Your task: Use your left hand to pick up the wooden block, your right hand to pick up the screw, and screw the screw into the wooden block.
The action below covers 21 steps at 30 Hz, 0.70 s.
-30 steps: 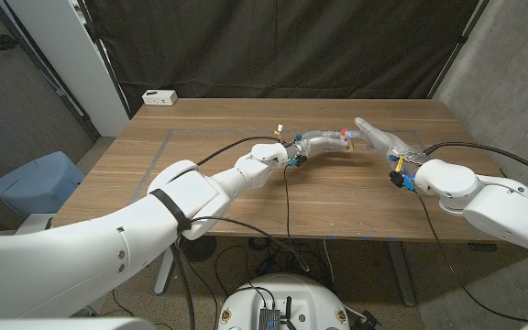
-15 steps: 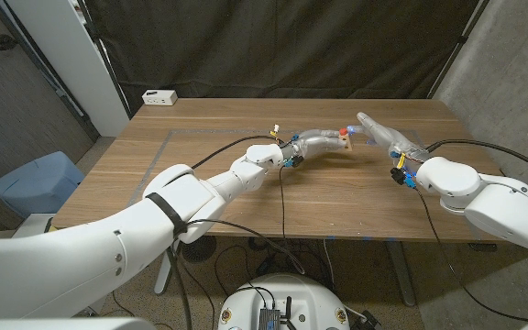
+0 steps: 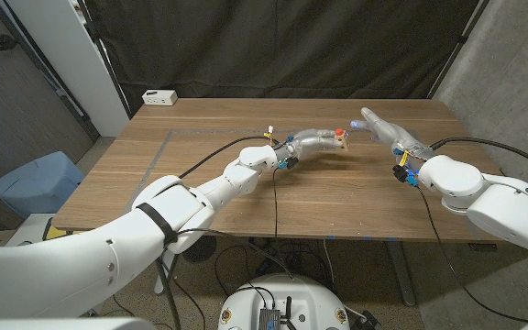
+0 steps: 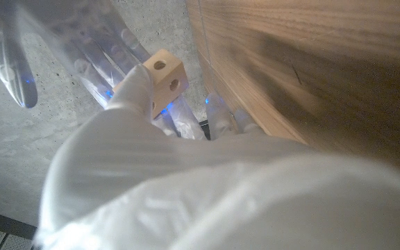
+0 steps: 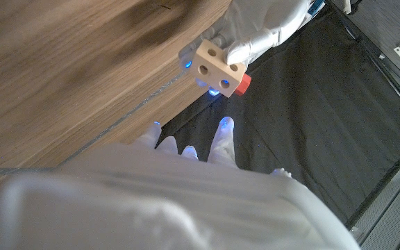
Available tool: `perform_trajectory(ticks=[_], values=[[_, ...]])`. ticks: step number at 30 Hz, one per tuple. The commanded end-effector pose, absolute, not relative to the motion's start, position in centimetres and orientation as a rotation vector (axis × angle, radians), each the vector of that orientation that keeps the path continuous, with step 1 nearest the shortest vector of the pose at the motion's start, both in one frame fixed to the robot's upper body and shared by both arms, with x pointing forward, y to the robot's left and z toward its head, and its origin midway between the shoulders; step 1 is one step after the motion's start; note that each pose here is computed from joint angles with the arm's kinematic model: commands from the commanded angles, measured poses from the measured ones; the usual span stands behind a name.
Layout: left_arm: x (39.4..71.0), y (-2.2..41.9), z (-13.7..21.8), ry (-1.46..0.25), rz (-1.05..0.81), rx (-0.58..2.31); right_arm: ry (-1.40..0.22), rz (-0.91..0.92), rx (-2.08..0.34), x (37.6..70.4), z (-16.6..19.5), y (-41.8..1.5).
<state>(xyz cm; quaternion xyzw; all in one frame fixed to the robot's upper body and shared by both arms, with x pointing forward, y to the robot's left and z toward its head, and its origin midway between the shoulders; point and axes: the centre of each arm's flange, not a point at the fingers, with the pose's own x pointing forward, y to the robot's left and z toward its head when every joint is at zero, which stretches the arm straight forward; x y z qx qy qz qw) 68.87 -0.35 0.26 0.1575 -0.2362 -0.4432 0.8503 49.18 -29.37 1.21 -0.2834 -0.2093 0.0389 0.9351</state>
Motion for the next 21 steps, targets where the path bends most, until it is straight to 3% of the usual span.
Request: perform_trajectory(ticks=[1,21], values=[[69.0,1.5,0.9,-0.512,-0.921,0.345,-0.446,0.040,-0.565,49.2,1.9,-29.1],[70.6,2.6,3.2,-0.472,-0.870,0.386,-0.485,-0.005,-0.536,50.7,2.5,-28.7]])
